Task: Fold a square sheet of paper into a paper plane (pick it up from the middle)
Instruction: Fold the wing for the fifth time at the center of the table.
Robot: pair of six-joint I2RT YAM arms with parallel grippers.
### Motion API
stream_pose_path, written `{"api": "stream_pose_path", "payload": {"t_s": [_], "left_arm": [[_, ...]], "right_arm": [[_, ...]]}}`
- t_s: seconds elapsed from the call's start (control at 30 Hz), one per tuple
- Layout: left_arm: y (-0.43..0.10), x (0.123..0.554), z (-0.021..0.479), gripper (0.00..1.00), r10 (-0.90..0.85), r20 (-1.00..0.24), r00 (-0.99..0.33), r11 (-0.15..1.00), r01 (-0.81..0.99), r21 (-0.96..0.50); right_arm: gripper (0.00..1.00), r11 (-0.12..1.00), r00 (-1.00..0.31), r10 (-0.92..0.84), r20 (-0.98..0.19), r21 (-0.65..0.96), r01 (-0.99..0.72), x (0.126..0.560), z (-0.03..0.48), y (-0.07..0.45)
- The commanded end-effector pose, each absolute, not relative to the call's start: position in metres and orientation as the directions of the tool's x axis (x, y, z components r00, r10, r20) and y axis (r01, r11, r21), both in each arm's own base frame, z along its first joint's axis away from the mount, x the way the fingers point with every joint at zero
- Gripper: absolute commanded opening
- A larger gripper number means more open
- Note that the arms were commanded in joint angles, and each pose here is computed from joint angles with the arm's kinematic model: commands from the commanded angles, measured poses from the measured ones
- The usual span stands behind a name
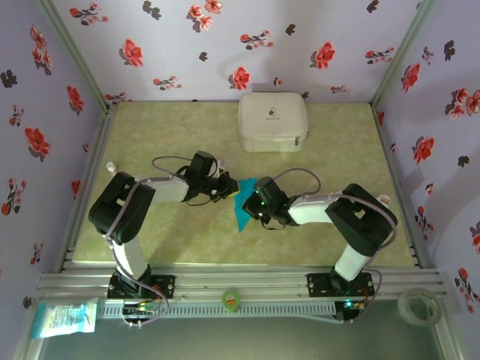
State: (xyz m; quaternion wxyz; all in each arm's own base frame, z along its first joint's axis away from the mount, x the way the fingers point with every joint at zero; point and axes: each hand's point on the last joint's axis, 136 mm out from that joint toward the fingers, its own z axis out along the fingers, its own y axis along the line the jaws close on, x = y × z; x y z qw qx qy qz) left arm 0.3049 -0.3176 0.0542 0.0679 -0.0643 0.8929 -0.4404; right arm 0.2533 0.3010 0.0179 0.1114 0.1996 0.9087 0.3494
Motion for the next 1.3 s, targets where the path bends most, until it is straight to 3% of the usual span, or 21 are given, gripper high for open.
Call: {"api": "stream_pose_path", "payload": {"t_s": [0.0, 0.33, 0.67, 1.27], "left_arm": [[-0.33, 0.307, 0.046, 0.05, -0.169, -0.031, -0.985, 0.583, -0.074, -0.809], [-0.318, 0.288, -0.002, 0.0, -0.174, 0.049, -0.984, 0.629, -0.149, -0.763], [-0.312, 0.272, -0.005, 0.0, -0.115, 0.029, -0.993, 0.611, -0.094, -0.786], [-0.314, 0.272, 0.002, 0.0, -0.094, 0.028, -0.995, 0.581, -0.078, -0.81]], "right_arm": [[0.08, 0.677, -0.877, 0.478, -0.049, 0.657, 0.331, 0.248, 0.004, 0.293], [0.16, 0.649, -0.926, 0.362, -0.11, 0.743, 0.166, 0.254, 0.041, 0.309], [0.33, 0.714, -0.89, 0.43, -0.154, 0.661, 0.231, 0.272, 0.053, 0.239], [0.34, 0.643, -0.904, 0.422, -0.07, 0.726, 0.245, 0.287, 0.041, 0.258]]}}
